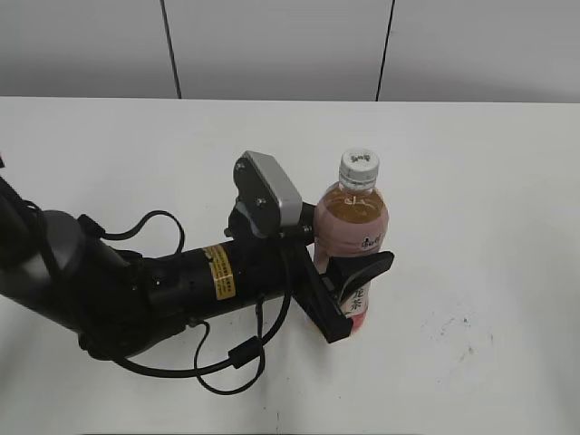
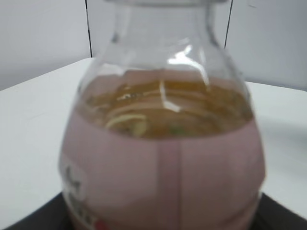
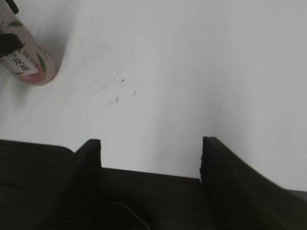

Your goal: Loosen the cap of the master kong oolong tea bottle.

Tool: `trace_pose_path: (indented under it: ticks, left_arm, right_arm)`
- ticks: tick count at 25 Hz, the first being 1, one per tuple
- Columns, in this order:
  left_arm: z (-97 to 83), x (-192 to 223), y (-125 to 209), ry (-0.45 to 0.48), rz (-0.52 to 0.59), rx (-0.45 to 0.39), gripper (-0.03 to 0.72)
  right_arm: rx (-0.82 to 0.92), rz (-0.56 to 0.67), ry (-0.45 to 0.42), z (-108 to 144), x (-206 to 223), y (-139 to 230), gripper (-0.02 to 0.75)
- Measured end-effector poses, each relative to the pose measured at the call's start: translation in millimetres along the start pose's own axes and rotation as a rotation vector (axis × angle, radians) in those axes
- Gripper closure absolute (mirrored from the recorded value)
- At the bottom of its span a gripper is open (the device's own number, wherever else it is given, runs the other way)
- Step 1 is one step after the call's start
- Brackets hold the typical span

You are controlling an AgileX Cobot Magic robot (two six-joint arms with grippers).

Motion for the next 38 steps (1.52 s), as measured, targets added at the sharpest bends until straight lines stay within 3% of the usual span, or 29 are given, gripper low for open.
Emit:
trace_pose_path:
  ticks: [6, 12, 26, 38]
  left_arm:
    - [0.0, 0.0, -0.2, 0.0, -0.001, 0.0, 0.288]
    - [0.0, 0.0, -0.3, 0.0, -0.002, 0.0, 0.288]
    - [0.0, 0.0, -0.3, 0.0, -0.002, 0.0, 0.288]
    - [0.0, 0.0, -0.5, 0.0, -0.003, 0.0, 0.288]
  right_arm:
    - [0.027, 0.312, -0.03, 2.3, 58.1, -43.1, 0.278]
    - [0.006, 0.44, -0.089, 19.1, 91.0, -91.2, 0.279]
    - [-0.17, 0.479, -0.251, 166.5, 130.9, -144.6, 0.279]
    - [-0.192, 0.547, -0.233, 189.5, 161.1, -134.4, 0.279]
Point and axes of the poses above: a point on each arm's last joint axis where the gripper is mounted, x pointing out along that axis toward the gripper, z along the wrist's bending axis when the last joint is at zero, y = z × x, the point moved 8 cm from there along x, pointing out along that axis toward the gripper, and after that the axes turned 4 degrees about x, right-handed, at the moved point
